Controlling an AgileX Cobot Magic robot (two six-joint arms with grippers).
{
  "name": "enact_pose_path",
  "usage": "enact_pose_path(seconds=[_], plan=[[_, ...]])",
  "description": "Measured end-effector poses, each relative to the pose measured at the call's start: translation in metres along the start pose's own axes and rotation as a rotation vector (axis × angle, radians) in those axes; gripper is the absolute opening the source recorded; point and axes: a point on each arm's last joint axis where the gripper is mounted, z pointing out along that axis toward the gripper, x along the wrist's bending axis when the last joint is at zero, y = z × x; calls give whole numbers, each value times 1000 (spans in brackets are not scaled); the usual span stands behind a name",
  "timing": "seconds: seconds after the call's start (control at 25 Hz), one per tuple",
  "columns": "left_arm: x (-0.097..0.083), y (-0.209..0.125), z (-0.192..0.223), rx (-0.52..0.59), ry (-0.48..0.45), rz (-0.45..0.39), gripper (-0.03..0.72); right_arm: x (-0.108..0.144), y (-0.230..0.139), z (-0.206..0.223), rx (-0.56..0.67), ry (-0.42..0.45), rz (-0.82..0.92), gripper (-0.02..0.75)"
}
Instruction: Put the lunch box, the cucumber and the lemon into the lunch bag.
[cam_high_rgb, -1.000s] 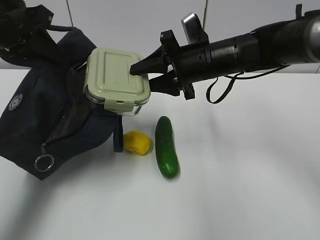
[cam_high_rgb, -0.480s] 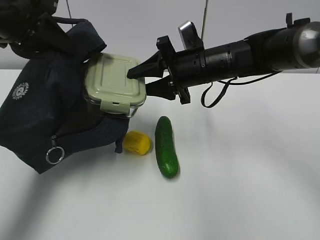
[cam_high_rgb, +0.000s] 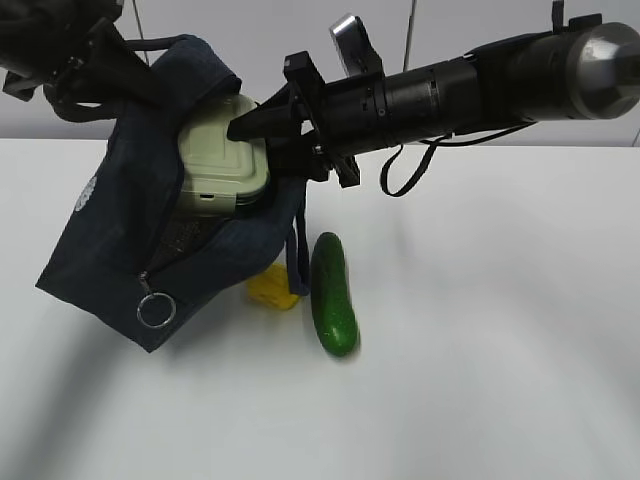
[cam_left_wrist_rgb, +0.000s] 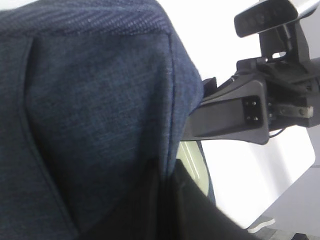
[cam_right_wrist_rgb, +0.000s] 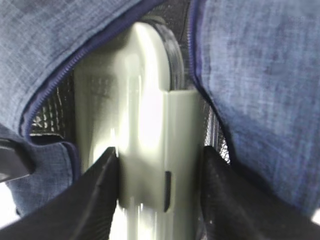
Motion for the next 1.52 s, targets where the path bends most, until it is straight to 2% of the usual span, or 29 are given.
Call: enact_pose_path(seconds=[0.2,0.48,0.76,0.96,1.24,1.52], plan=[[3,2,9,1,-42,-34,-6,-11,-4,10,15,-37,4,363],[2,2,9,-2,-51,-34,-6,-16,-7,18,7,-127,-45,363],[16,0,27,42,-44,-57,-7,-13,-15,33,14,-183,-95,363],[18,0,30,49,-43,-48,-7,-14,-21,43,19,-223,-129,363],[20,0,32,51,-42,-21,-7,-36,-22,53,40,-242,-100,363],[24,-1,37,59,-38,-29,-7,-30,-17,54,27,-231,-119,363]])
